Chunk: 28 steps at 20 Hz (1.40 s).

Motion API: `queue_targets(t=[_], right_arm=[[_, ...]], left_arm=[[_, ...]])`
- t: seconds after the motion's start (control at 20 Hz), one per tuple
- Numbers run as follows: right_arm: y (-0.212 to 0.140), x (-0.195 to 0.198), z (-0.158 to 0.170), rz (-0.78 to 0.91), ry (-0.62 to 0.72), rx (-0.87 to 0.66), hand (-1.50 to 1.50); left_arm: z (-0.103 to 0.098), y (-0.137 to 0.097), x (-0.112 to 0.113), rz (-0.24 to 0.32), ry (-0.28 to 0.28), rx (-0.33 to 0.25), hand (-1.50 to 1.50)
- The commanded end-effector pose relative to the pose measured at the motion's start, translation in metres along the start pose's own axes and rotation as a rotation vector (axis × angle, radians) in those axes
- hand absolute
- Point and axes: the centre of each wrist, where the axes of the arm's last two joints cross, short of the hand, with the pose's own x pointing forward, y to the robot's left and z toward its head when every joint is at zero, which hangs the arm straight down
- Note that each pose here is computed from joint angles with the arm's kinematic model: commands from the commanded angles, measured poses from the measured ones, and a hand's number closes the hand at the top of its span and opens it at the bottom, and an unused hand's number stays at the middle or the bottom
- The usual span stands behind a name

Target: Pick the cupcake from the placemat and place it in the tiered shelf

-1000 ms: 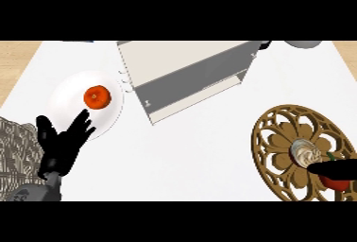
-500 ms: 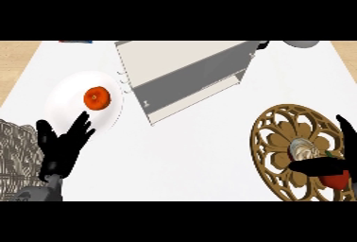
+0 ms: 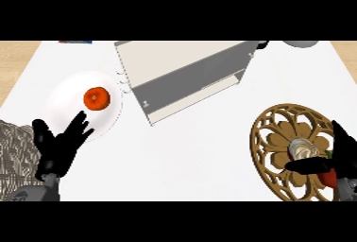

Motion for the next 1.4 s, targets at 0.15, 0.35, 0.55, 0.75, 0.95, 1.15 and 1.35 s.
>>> queue_targets(t=[0.15, 0.35, 0.55, 0.75, 0.95, 1.15, 1.35], right_arm=[[0.011, 0.005, -0.016, -0.023, 0.073, -0.03, -1.5], [0.023, -0.006, -0.012, -0.04, 0.042, -0.035, -1.5], [0.042, -0.009, -0.039, -0.024, 0.038, -0.022, -1.5], [0.038, -0.004, -0.036, 0.139, -0.049, 0.184, 1.5], [0.037, -0.007, -0.035, 0.093, -0.105, 0.169, 1.5], [0.062, 0.008, -0.028, 0.054, -0.158, 0.13, 1.5], [0.088, 0.054, 0.038, 0.239, -0.598, 0.359, 1.5]], left_arm=[[-0.011, -0.011, 0.0, 0.01, 0.022, 0.003, 0.0], [-0.018, -0.011, 0.006, 0.015, 0.022, -0.007, 0.0], [-0.002, -0.001, -0.013, 0.002, 0.029, -0.016, 0.0], [-0.001, -0.008, -0.001, -0.003, 0.023, -0.022, 0.0], [0.003, -0.011, 0.0, -0.001, 0.035, 0.002, 0.0], [0.003, -0.009, -0.018, -0.002, 0.018, -0.013, 0.0], [0.001, -0.018, 0.001, -0.02, 0.003, -0.04, 0.0]])
